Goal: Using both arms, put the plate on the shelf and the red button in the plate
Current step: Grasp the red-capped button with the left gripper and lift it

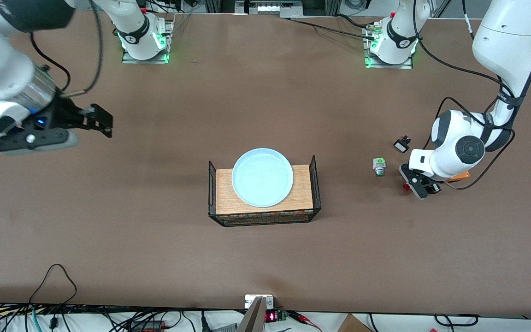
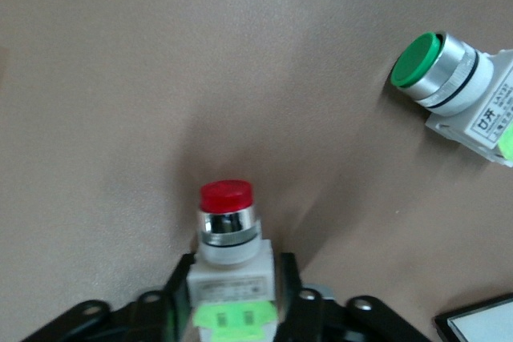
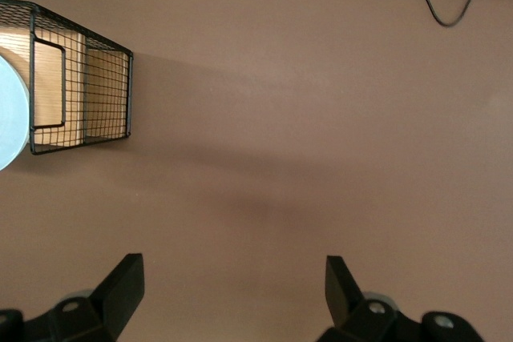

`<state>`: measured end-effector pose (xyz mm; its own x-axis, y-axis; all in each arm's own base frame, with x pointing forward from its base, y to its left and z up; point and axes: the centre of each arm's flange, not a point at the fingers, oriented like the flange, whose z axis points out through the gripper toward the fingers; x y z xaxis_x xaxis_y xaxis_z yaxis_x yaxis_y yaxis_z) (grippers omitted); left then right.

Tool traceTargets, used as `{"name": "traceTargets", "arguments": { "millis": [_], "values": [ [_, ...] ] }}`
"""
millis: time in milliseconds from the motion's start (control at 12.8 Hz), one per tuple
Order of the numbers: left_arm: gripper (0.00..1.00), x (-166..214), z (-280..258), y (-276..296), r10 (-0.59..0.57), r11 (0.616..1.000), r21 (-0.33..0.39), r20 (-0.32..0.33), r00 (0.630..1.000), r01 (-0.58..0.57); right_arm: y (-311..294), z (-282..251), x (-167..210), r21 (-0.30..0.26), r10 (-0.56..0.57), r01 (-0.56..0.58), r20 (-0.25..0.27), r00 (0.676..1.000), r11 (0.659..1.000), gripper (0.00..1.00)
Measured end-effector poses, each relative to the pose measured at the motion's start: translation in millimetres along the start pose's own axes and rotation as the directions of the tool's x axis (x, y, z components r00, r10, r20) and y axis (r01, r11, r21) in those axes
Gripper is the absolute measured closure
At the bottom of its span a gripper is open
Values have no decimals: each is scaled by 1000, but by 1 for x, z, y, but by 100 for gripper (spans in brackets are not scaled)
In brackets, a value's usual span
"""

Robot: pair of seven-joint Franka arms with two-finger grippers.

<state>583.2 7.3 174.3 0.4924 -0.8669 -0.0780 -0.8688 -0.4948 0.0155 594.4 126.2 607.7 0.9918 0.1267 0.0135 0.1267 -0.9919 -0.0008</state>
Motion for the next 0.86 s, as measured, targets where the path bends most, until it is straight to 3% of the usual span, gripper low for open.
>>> {"name": "traceTargets", "arguments": {
  "millis": [235,392,548,705,861],
  "values": [
    [59,5,-14,-4,4,1000,21,-11,1000,-4,20,-12,-37,-21,54,-55,-26,998,998,0],
    [59,20,-55,-8,-3,1000,21,9,1000,2,25,-15,-63,-46,78,-80,-51,996,996,0],
    [59,54,-128,4,-60,998,-27,80,995,62,32,-16,-77,-49,98,-101,-69,993,994,0],
    [59,99,-219,31,-162,985,-41,142,976,170,38,-11,-75,-19,118,-120,-80,990,993,0],
    [59,136,-289,63,-304,950,-27,136,943,310,46,-5,-73,-12,131,-132,-73,989,991,0]
  ]
}}
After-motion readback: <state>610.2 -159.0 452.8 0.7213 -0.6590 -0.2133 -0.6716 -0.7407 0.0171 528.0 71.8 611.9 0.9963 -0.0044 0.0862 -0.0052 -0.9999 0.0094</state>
